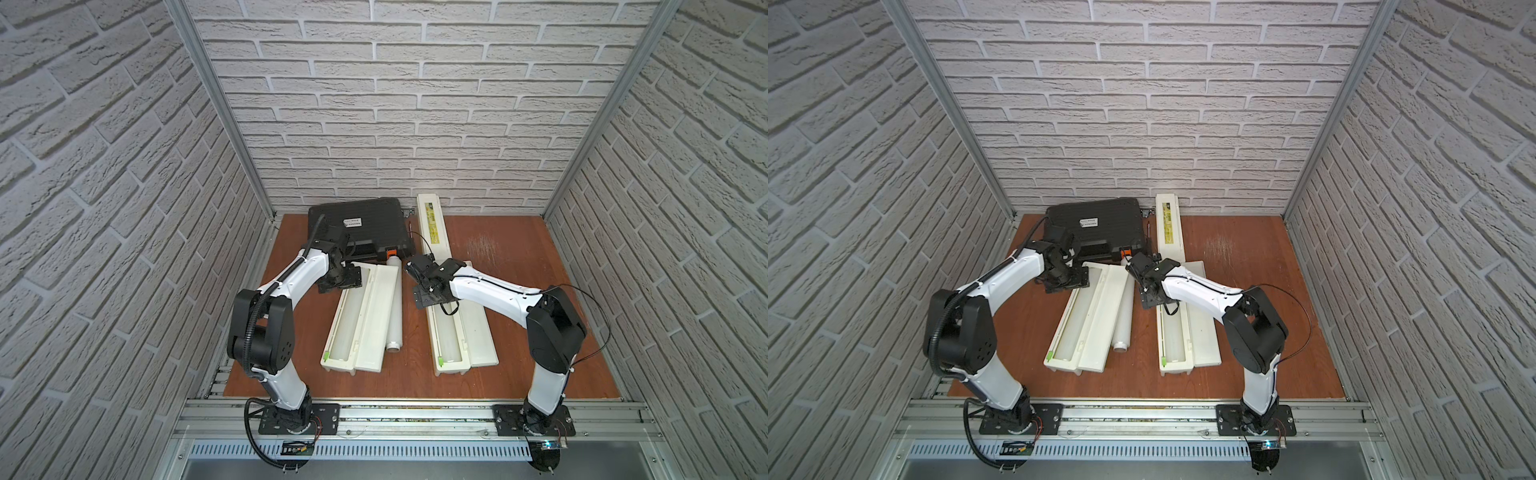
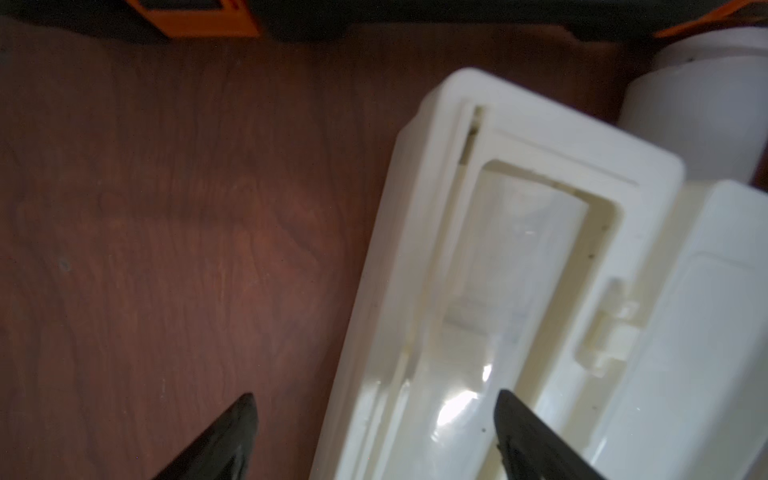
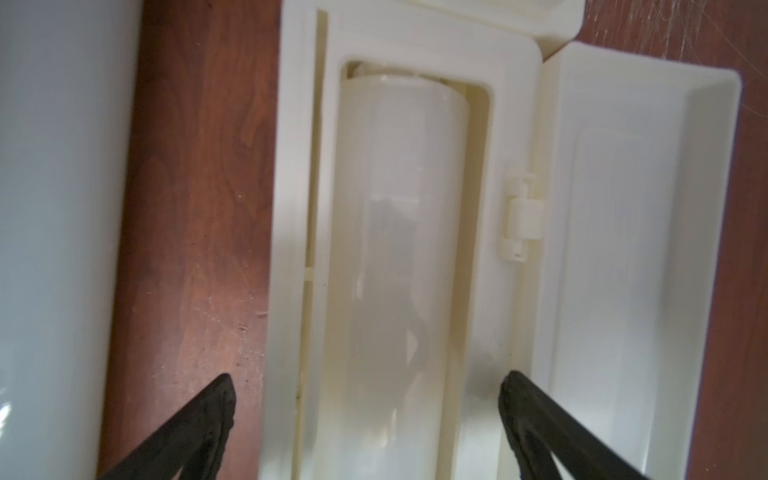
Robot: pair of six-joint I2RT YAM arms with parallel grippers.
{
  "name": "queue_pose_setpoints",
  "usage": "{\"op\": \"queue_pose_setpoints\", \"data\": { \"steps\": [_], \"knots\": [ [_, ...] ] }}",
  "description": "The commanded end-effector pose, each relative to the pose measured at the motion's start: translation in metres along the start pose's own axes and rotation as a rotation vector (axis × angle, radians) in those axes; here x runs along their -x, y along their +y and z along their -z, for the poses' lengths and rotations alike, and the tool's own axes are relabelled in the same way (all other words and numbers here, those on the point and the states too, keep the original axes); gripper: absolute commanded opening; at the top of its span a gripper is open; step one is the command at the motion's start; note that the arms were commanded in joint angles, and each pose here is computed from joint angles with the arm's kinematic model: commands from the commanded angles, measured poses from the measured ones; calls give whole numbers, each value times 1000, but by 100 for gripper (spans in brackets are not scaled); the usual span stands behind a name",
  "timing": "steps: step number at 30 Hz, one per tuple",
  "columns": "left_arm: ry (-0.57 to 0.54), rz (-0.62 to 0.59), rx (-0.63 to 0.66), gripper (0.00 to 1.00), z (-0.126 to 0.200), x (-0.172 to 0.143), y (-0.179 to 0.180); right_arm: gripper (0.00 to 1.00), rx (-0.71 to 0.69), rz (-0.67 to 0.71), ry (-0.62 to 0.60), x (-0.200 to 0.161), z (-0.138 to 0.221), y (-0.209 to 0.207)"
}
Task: Put plastic wrap rolls into dispensers
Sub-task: Move the plastic wrap cutting box to the center of the board.
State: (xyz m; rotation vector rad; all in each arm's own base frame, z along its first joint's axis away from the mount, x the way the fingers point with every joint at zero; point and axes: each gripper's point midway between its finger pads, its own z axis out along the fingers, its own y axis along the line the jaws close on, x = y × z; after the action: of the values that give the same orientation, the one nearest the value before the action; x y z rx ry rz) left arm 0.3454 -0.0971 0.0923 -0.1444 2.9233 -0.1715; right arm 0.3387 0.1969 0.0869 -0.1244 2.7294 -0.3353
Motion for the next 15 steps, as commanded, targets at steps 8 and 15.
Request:
{"op": "queue_pose_setpoints", "data": {
  "steps": [8,15],
  "knots": [
    [56,148,-21,89,-17,-16,32,99,-125,-27,43,-16,-18,-35],
    [91,172,-32,88,-28,-26,40,99,-125,21,54,-20,-23,-64]
  ]
}}
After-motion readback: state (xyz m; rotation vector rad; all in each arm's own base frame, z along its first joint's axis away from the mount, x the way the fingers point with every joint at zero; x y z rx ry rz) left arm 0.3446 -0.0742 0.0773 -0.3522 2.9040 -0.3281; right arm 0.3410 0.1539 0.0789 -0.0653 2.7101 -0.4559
